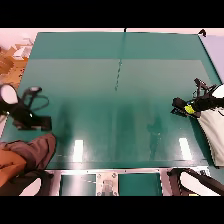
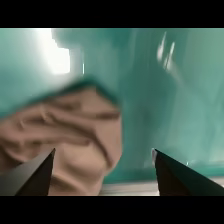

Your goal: Fold the shirts.

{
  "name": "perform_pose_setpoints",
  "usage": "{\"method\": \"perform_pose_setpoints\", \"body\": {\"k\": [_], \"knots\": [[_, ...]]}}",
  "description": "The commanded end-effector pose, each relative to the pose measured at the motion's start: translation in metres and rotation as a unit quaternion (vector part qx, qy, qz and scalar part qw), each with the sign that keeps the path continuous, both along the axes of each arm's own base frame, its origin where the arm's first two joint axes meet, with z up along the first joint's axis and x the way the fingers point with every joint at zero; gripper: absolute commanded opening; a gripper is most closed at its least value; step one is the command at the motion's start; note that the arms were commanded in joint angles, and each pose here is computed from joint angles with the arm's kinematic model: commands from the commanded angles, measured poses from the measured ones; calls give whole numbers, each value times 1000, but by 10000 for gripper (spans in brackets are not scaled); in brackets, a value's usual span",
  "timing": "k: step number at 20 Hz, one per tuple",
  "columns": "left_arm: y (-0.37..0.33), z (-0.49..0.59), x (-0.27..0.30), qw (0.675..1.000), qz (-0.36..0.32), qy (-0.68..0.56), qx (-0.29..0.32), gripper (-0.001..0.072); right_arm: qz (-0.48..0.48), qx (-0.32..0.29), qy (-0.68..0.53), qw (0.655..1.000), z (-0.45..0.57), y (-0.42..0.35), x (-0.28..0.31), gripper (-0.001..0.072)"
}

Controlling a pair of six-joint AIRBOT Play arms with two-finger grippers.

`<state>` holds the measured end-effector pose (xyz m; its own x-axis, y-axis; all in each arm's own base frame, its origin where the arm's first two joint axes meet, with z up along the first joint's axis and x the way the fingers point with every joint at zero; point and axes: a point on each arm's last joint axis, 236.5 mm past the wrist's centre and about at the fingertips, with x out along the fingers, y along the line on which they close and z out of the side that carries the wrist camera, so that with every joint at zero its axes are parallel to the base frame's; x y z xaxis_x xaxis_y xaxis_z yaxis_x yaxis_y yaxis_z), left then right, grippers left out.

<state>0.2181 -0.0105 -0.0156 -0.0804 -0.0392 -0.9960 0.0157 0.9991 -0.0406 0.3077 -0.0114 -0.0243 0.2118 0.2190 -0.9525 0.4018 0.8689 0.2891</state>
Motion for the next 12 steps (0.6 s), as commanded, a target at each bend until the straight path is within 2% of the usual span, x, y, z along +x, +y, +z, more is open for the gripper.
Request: {"method": "perform_pose_setpoints", "body": {"k": [1,5,6,7,8,9,12], "knots": [[26,-52,-57,995,-5,89,54,720,0,0,0,1000,0,0,0,14],[49,-82,-67,991,-12,80,102,717,0,0,-1,1000,0,0,0,14],[50,-84,-62,992,-8,67,106,628,0,0,0,1000,0,0,0,14],[49,-86,-57,993,-8,57,103,406,0,0,0,1000,0,0,0,14],[47,-86,-54,994,-9,51,98,121,0,0,0,1000,0,0,0,14],[43,-85,-52,995,-7,49,91,27,0,0,0,1000,0,0,0,14],[26,-50,-12,998,-11,0,55,25,0,0,0,1000,0,0,0,14]]}}
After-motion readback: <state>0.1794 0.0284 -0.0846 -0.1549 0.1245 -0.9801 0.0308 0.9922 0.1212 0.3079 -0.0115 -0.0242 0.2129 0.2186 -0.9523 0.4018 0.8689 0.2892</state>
